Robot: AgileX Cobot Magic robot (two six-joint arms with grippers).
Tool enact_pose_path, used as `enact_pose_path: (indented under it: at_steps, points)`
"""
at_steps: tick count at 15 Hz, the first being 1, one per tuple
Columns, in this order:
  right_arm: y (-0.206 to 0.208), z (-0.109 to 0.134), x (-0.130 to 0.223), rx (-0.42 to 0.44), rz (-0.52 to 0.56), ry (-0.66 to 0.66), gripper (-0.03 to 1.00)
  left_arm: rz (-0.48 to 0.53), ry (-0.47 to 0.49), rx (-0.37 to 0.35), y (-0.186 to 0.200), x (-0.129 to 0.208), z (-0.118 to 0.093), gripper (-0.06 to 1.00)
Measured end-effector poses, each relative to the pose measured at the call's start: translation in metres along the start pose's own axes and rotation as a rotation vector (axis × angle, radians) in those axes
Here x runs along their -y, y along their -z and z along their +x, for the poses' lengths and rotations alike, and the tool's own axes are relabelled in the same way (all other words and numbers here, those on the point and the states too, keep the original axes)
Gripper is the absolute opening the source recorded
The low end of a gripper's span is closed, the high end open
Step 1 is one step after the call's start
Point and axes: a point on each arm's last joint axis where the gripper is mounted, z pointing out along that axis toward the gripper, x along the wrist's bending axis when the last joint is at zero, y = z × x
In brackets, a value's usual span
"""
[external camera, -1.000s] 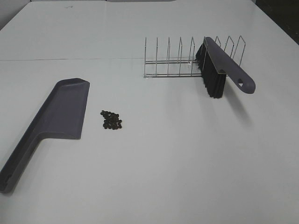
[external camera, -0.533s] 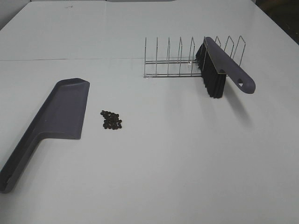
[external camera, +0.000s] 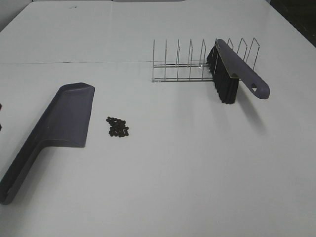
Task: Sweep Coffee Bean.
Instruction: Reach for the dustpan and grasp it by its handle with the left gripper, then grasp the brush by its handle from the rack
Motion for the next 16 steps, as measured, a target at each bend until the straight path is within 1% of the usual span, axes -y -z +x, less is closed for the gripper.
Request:
enact_pose_path:
  at_steps: [1,2,5,8,9,10,12,13,16]
  points:
    - [0.000,0.000,0.000,0.000,0.000,0.000,0.96,0.022,-0.001,0.001,-0.013,-0.011,-0.002,0.75]
    - [0.000,0.000,0.000,0.000,0.000,0.000,0.96,0.093,-0.012,0.008,-0.046,-0.023,-0.005,0.75]
    - [0.000,0.000,0.000,0.000,0.000,-0.001,0.96,0.204,-0.010,0.053,-0.093,-0.023,-0.013,0.75]
    - [0.000,-0.001,0.000,0.007,0.001,-0.011,0.96,0.243,0.000,0.076,-0.122,-0.021,-0.016,0.74]
    - [0.000,-0.001,0.000,0.007,0.001,-0.015,0.96,0.260,0.002,0.075,-0.131,-0.019,-0.017,0.73]
    - [0.000,-0.001,0.000,0.007,0.001,-0.014,0.96,0.264,-0.002,0.071,-0.135,-0.020,-0.017,0.68]
    - [0.000,-0.001,0.000,0.009,0.001,-0.014,0.96,0.264,-0.003,0.071,-0.137,-0.022,-0.017,0.45]
    - [0.000,-0.001,0.000,0.009,0.001,-0.018,0.96,0.259,-0.007,0.070,-0.138,-0.023,-0.017,0.31]
    - [0.000,-0.002,-0.003,0.026,-0.024,-0.070,0.96,0.257,-0.004,0.071,-0.138,-0.023,-0.017,0.31]
